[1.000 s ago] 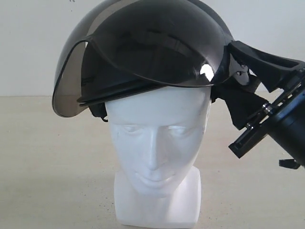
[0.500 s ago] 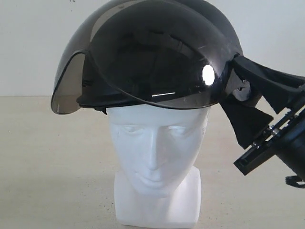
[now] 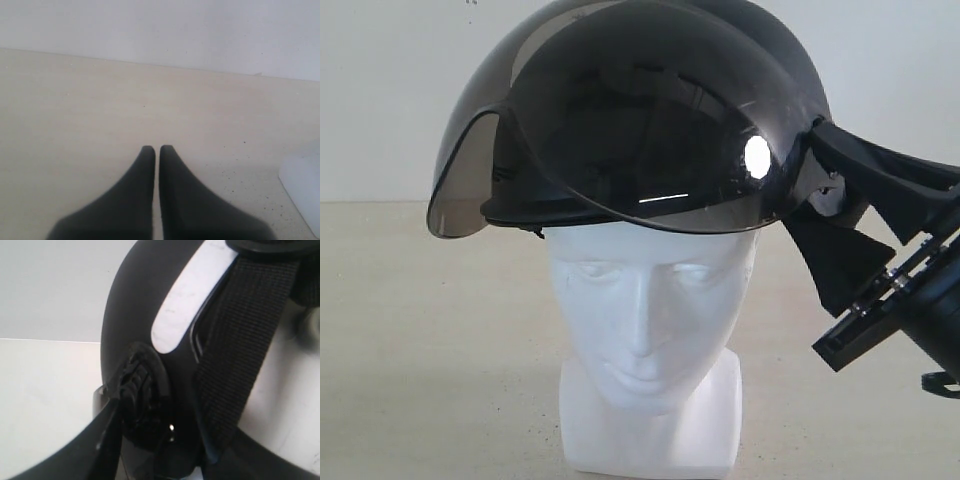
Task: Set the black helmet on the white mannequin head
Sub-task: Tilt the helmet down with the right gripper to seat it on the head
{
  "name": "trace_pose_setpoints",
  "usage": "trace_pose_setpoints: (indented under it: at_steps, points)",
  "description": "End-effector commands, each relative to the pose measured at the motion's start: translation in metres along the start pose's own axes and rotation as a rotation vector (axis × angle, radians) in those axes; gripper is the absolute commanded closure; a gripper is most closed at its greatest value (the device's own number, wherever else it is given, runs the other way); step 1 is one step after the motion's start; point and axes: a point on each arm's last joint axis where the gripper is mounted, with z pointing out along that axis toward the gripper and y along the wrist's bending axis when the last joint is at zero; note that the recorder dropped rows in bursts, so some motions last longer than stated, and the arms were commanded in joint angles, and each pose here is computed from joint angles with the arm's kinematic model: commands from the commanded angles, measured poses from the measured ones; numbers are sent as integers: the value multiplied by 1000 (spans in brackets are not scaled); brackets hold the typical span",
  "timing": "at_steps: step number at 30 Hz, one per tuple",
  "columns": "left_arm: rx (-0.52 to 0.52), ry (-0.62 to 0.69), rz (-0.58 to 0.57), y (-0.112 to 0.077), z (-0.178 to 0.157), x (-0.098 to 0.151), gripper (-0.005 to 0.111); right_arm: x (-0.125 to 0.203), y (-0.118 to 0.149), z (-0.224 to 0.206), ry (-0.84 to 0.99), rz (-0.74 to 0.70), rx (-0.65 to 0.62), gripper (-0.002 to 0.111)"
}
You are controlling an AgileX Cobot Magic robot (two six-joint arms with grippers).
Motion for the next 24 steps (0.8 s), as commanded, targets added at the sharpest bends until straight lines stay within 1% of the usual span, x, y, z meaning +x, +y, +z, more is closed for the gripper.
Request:
trace_pose_setpoints:
  at_steps: [1,13,15,24]
  points:
    - [-1,-3,-1,0,0,1,102,-3,-11,-7,-27,-31,99,109]
    - [-1,-3,-1,0,0,1,102,-3,-12,-9,-35,-9,102,109]
    - [-1,-3,-1,0,0,1,102,-4,-15,-12,-43,-5,130,109]
    - [-1,-3,-1,0,0,1,102,-4,-21,-19,-55,-1,172,109]
